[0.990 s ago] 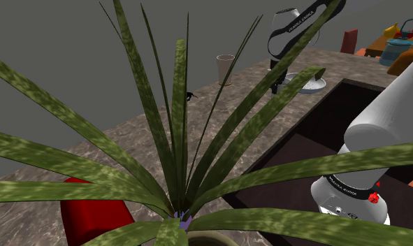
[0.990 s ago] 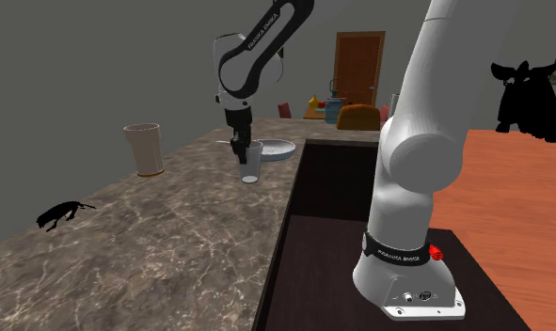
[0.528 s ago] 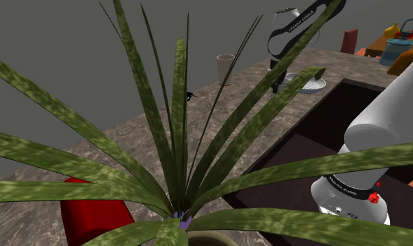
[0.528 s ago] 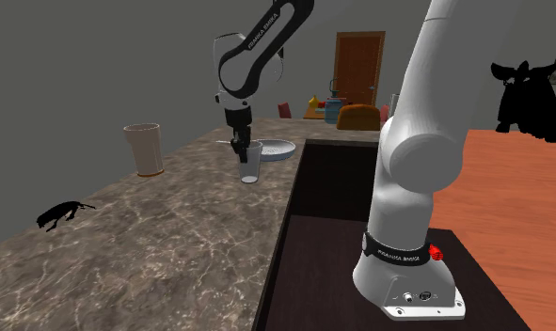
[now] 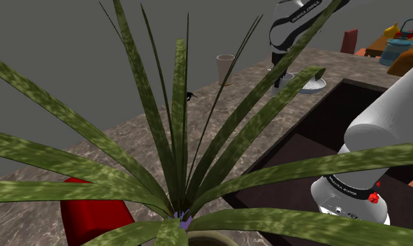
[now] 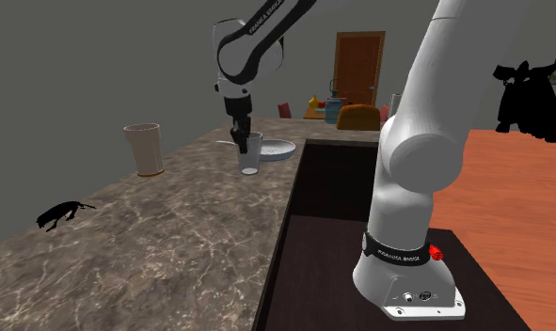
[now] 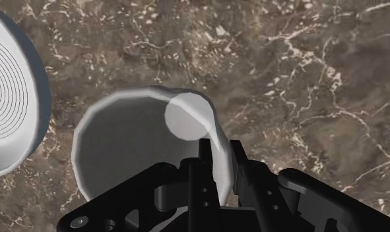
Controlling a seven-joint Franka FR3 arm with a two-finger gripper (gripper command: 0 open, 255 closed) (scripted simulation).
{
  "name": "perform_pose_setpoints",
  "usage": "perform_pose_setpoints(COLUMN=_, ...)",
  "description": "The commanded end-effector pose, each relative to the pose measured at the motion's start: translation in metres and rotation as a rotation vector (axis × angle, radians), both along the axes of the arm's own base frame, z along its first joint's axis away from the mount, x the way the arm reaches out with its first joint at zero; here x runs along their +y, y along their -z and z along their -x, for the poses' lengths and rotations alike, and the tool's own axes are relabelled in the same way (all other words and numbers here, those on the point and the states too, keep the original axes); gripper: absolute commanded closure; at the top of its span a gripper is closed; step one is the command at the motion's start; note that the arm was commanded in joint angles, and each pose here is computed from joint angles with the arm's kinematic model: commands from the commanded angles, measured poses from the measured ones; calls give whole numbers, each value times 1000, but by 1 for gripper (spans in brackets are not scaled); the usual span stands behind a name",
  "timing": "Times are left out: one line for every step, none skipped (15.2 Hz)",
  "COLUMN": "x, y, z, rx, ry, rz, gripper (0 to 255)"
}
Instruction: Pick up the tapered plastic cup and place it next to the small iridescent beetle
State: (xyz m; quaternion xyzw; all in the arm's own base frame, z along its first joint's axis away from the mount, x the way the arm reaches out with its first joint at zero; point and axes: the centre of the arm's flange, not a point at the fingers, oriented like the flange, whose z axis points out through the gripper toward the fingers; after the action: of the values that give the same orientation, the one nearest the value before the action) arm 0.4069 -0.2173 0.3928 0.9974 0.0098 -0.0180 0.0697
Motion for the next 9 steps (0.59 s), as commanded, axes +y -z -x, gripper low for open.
perform_pose_setpoints(x=1, y=-11, z=-1, rx=0, ry=0, rz=0, gripper=255)
perform_pose_setpoints(x=1, y=-16, z=-1, rx=0, ry=0, rz=0, gripper=255)
perform_pose_setpoints(x=1, y=-21, z=-1, rx=0, ry=0, rz=0, gripper=255)
perform_pose_setpoints(x=1, y=-26, z=-1, rx=0, ry=0, rz=0, gripper=255)
perform_pose_setpoints(x=1, y=-32, z=-1, rx=0, ry=0, rz=0, gripper=255)
perform_pose_setpoints(x=1, y=-37, z=-1, rx=0, ry=0, rz=0, gripper=255)
perform_pose_setpoints(x=1, y=-42, z=-1, rx=0, ry=0, rz=0, gripper=255)
perform_pose_setpoints(x=1, y=-47, z=-1, rx=0, ry=0, rz=0, gripper=255)
perform_pose_setpoints(x=1, y=-53, z=-1, rx=0, ry=0, rz=0, gripper=255)
